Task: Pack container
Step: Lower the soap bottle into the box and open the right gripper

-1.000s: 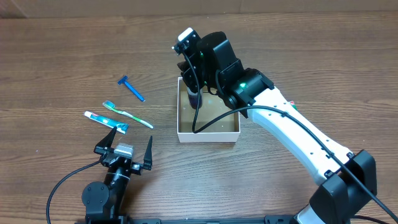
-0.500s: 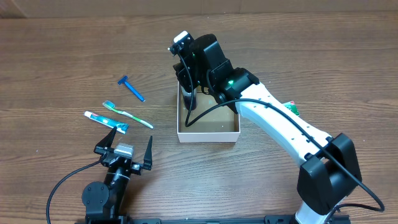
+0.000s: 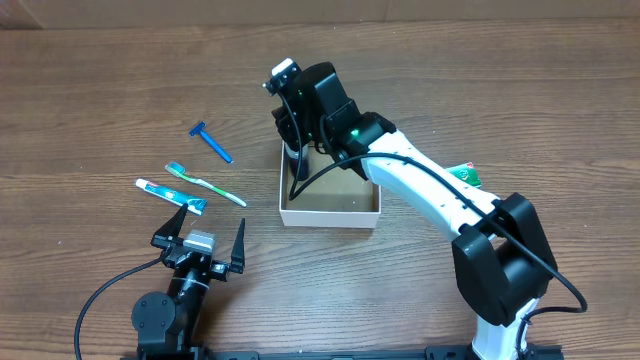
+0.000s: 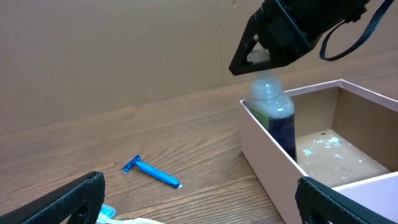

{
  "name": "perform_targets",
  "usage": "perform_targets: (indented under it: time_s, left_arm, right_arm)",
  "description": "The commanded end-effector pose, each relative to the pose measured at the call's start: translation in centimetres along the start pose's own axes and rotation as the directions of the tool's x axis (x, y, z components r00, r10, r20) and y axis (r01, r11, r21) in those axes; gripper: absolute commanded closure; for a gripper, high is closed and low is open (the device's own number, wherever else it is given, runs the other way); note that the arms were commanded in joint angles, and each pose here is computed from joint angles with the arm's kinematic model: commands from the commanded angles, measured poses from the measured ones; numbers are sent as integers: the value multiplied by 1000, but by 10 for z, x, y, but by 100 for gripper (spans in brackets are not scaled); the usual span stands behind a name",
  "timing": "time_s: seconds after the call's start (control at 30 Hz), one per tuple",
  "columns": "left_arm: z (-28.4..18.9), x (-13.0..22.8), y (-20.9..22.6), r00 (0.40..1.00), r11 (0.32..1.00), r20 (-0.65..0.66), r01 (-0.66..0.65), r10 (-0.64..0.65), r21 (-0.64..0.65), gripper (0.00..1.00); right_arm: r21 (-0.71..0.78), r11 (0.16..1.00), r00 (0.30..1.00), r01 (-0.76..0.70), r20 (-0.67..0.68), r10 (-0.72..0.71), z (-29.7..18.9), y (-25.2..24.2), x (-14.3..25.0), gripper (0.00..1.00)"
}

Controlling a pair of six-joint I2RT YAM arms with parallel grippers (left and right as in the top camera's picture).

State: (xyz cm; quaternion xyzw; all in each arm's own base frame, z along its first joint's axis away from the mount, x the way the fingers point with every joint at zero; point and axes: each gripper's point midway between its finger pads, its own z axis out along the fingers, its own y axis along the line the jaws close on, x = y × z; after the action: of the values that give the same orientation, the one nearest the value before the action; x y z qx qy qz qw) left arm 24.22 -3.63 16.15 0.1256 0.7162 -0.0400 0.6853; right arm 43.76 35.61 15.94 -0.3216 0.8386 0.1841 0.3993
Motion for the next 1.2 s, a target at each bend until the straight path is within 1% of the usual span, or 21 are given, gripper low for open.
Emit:
perform_targets:
  time_s: [0.0, 0.07, 0.13, 0.3, 0.4, 0.6, 0.7, 0.87, 1.17]
  left_arm:
    - [0, 0, 3, 1000, 1000, 5, -13, 13, -18, 0]
    - [0, 0, 3, 1000, 1000, 5, -13, 13, -18, 0]
    - [0, 0, 3, 1000, 1000, 5, -13, 13, -18, 0]
    - [0, 0, 3, 1000, 1000, 5, -13, 13, -18, 0]
    - [0, 0, 3, 1000, 1000, 5, -13, 13, -18, 0]
    - [0, 0, 3, 1000, 1000, 5, -13, 13, -18, 0]
    - [0, 0, 3, 1000, 1000, 5, -13, 13, -18, 0]
    - [0, 0, 3, 1000, 1000, 5, -13, 13, -18, 0]
    - [0, 0, 3, 1000, 1000, 5, -13, 13, -18, 0]
  right_arm:
    - [-17, 1000, 998, 3, 70, -2, -7, 8, -24, 85]
    - [-17, 1000, 998, 3, 66, -2, -7, 8, -23, 83]
    - [-14, 1000, 998, 2, 59, -1, -7, 7, -21, 74]
    - [-15, 1000, 999, 0, 36, 1, -7, 8, -15, 58]
    - [-16, 1000, 999, -1, 33, 2, -7, 8, -15, 55]
    - [-16, 1000, 999, 0, 40, 1, -7, 8, -17, 45]
    - [-18, 1000, 998, 2, 56, 0, -12, 9, -24, 43]
    - [-17, 1000, 994, 8, 108, -6, -30, 10, -43, 37]
    - [2, 1000, 982, 7, 191, -7, -73, 7, -74, 34]
